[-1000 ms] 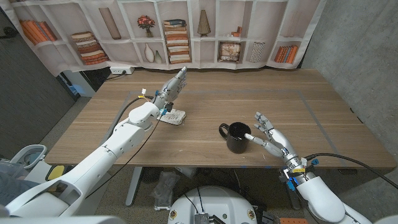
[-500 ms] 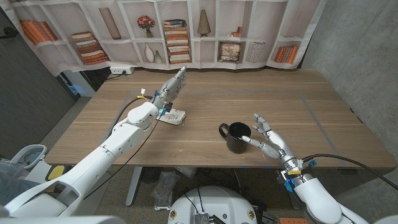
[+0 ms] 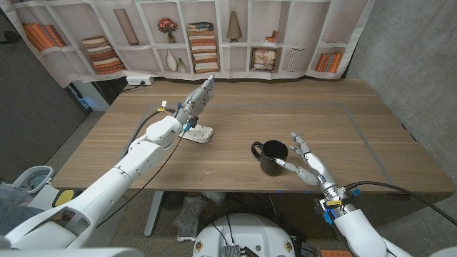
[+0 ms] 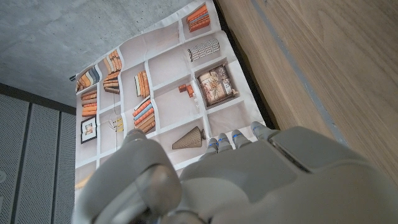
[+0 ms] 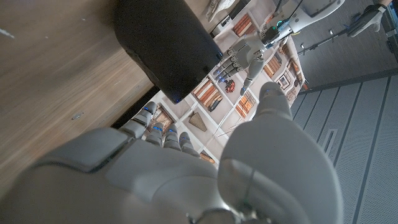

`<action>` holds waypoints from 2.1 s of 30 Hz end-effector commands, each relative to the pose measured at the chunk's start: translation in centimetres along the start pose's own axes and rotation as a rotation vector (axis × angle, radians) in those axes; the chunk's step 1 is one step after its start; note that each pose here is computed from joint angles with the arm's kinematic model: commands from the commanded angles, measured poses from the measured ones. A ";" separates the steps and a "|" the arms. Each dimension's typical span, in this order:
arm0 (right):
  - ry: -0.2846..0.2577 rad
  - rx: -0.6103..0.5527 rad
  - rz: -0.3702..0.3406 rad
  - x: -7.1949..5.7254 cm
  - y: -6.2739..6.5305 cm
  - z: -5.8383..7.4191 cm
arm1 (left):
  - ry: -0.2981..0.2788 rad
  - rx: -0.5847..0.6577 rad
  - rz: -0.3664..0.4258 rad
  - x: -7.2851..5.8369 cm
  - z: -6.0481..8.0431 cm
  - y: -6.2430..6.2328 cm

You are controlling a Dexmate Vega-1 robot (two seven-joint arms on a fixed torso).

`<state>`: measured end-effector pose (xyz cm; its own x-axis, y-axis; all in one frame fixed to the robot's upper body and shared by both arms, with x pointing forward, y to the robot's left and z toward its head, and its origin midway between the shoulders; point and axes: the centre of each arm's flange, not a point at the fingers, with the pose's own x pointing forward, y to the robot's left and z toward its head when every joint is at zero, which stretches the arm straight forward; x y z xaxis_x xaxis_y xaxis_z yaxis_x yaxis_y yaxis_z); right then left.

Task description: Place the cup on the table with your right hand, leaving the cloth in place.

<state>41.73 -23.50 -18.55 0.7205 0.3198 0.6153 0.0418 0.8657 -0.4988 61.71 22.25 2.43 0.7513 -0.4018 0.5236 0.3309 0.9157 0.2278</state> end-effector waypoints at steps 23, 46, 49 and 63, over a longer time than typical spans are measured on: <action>0.038 -0.190 -0.059 0.6 1.7 -0.6 | 0.017 0.002 -0.014 0.7 -0.3 -0.5; 0.051 -0.240 -0.015 1.8 2.1 -0.3 | 0.024 -0.007 -0.006 0.9 -0.7 0.0; 0.055 -0.244 -0.018 1.9 2.2 -0.5 | 0.025 -0.006 -0.006 0.9 -0.7 0.0; 0.067 -0.231 -0.006 2.4 2.4 -0.8 | 0.029 -0.008 -0.005 0.9 -0.8 -0.3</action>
<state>43.67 -21.00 -18.63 0.7557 0.2802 0.5919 0.2059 0.7563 -0.6210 62.76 21.72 2.36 0.7627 -0.4090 0.5011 0.3401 0.9125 0.2272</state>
